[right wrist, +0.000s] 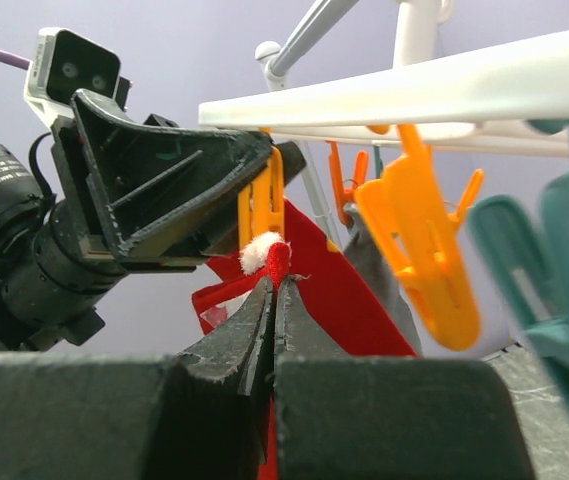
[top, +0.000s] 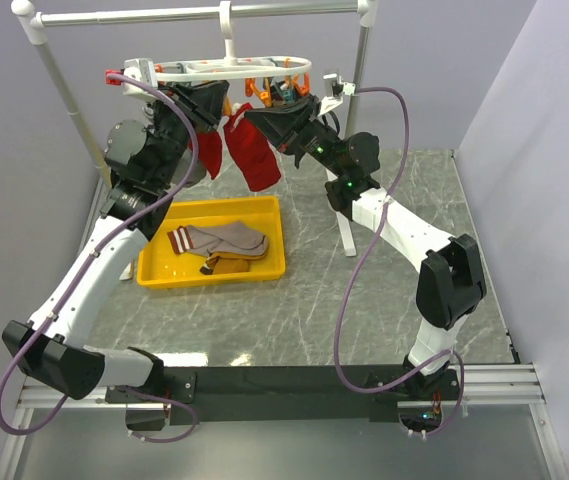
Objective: Clip the socks to the hanger
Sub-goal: Clamp the sock onto the hanger.
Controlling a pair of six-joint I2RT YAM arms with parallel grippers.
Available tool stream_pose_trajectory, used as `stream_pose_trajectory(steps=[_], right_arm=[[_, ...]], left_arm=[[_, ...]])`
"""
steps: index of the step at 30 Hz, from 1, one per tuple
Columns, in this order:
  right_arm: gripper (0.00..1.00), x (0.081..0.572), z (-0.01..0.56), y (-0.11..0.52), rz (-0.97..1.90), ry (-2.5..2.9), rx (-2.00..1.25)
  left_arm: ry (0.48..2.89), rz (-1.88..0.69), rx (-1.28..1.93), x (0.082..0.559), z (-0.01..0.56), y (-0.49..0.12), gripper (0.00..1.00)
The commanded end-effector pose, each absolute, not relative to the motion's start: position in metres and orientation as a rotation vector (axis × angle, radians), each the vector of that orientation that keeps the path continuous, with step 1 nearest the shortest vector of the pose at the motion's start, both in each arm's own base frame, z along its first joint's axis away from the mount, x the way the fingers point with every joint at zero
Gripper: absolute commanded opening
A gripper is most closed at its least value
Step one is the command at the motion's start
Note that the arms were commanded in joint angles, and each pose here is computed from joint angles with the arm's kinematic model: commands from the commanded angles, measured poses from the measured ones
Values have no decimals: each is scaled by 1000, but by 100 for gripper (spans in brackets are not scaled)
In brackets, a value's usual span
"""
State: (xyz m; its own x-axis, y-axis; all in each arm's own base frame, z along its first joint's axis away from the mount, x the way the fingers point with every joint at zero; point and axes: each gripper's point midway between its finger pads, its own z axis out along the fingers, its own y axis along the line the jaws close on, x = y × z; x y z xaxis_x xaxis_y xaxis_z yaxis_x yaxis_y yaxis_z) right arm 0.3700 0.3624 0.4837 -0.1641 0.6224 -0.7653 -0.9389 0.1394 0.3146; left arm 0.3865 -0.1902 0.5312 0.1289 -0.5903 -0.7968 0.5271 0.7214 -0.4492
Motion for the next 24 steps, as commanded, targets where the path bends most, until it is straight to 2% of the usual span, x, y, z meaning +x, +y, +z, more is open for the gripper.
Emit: stream_pose_trajectory(steps=[1, 24], right_arm=[[0, 364, 502, 359, 1440, 928, -444], [0, 363, 511, 359, 1474, 894, -449]], left_arm=[[1062, -838, -36, 359, 574, -183, 18], [1079, -833, -29, 363, 567, -185, 18]])
